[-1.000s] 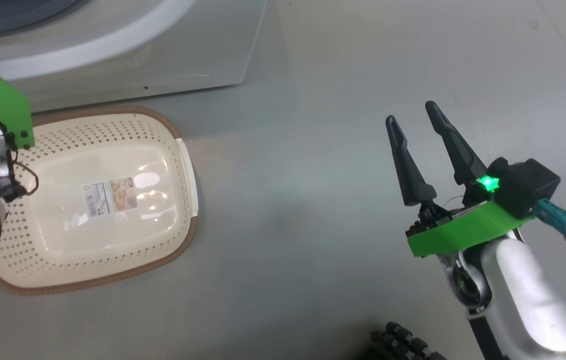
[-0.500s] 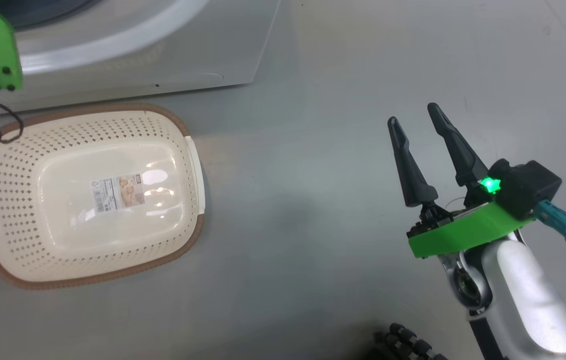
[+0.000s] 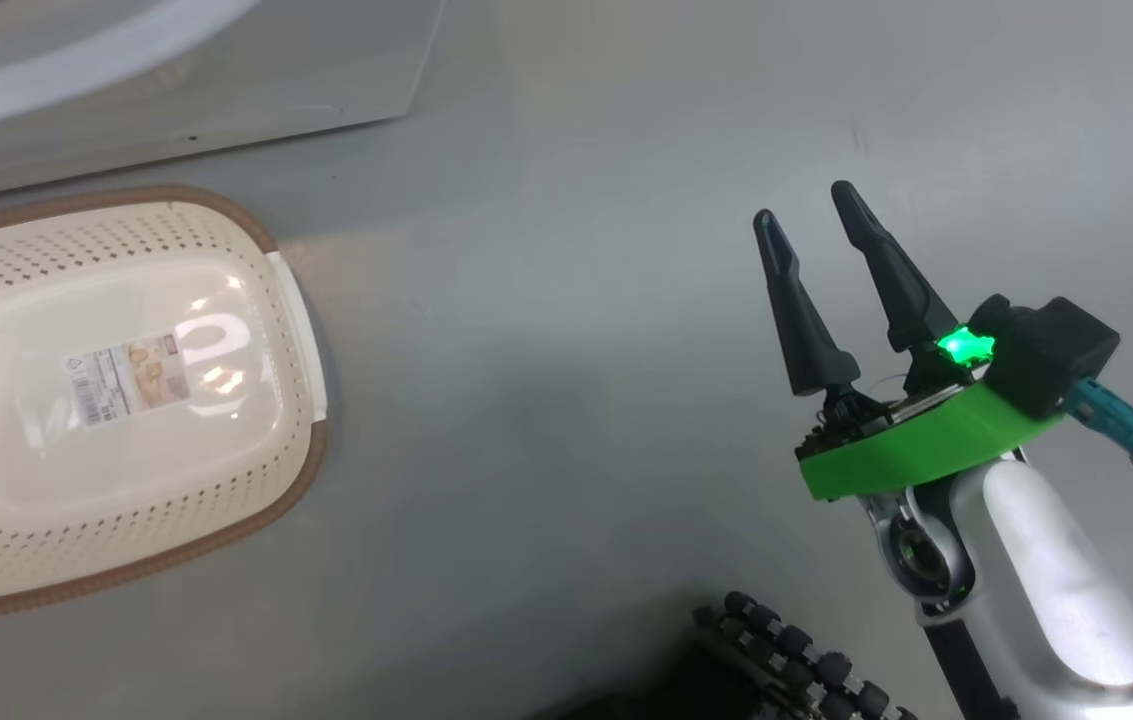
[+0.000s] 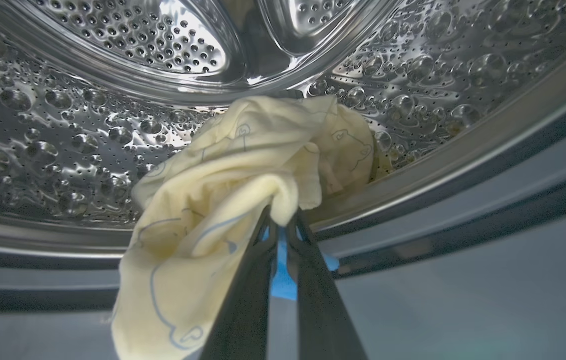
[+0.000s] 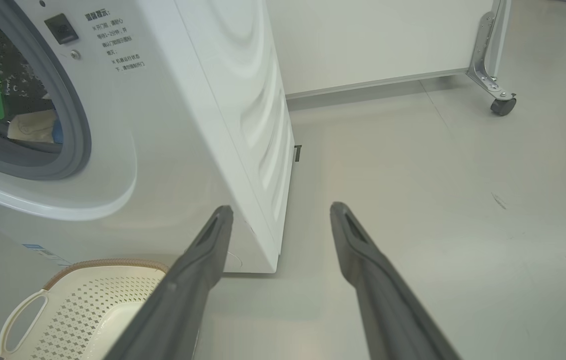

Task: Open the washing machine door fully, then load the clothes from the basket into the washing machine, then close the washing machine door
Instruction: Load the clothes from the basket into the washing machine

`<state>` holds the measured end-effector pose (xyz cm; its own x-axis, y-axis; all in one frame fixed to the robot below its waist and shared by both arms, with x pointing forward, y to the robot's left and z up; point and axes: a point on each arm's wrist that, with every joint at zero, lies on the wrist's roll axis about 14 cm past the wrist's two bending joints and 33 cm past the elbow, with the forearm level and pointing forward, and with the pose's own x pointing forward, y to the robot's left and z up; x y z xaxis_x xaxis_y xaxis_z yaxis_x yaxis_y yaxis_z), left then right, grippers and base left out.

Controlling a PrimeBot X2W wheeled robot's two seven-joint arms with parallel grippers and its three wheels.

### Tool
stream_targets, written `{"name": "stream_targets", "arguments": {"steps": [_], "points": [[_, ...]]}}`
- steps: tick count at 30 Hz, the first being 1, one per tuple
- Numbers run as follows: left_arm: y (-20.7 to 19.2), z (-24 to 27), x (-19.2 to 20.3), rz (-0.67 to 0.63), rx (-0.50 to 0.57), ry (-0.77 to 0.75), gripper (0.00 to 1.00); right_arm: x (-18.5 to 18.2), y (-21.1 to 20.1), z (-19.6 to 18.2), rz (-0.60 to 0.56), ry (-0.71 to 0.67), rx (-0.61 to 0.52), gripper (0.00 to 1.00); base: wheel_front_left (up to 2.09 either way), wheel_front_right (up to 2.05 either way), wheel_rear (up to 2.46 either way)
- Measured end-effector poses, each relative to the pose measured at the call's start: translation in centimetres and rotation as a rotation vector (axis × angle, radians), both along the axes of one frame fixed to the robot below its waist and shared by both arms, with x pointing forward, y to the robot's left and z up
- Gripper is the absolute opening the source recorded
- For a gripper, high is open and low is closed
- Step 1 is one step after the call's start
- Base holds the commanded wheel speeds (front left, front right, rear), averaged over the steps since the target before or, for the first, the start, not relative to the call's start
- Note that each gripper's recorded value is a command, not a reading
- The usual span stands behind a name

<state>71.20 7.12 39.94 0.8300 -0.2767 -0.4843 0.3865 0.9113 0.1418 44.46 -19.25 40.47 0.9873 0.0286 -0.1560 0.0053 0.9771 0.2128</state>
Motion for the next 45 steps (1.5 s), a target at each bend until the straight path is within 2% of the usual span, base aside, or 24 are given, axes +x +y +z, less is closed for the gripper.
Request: {"name": "stream_targets", "arguments": {"steps": [11, 17, 22, 29, 30, 31, 32, 37, 45], "points": [[0.1, -0.9, 5.7, 0.026, -0.046, -0.111, 0.00, 0.1, -1.4, -1.9, -0.035, 0.053, 0.000, 1.00, 0.00, 0.00, 0.00], [0.6, -0.3, 8.6, 0.041, -0.064, -0.263, 0.00, 0.0, -1.8, -3.4, -0.043, 0.096, -0.012, 1.00, 0.00, 0.00, 0.00], [0.3, -0.3, 9.7, 0.045, -0.077, -0.371, 0.00, 0.4, -2.0, -4.2, -0.041, 0.110, -0.020, 1.00, 0.00, 0.00, 0.00], [1.3, -1.6, 10.1, 0.100, -0.075, -0.377, 0.00, 0.6, -1.8, -4.9, -0.035, 0.123, -0.018, 1.00, 0.00, 0.00, 0.00], [1.3, -1.7, 10.1, 0.103, -0.077, -0.373, 0.22, 0.6, -1.8, -4.9, -0.033, 0.123, -0.016, 1.00, 0.00, 0.00, 0.00], [1.3, -1.7, 10.1, 0.105, -0.078, -0.371, 0.50, 0.6, -1.7, -5.0, -0.031, 0.123, -0.014, 1.00, 0.00, 0.00, 0.00], [1.3, -1.7, 10.0, 0.114, -0.085, -0.367, 1.00, 0.7, -1.6, -5.0, -0.029, 0.122, -0.012, 1.00, 0.00, 0.00, 0.00], [1.2, -1.3, 9.8, 0.147, -0.120, -0.343, 1.00, 1.0, -1.5, -4.9, -0.027, 0.113, -0.006, 1.00, 0.00, 0.00, 0.00], [0.8, -0.6, 7.7, 0.130, -0.124, -0.338, 1.00, 1.7, -0.8, -4.5, -0.004, 0.086, -0.010, 1.00, 0.00, 0.00, 0.00]]}}
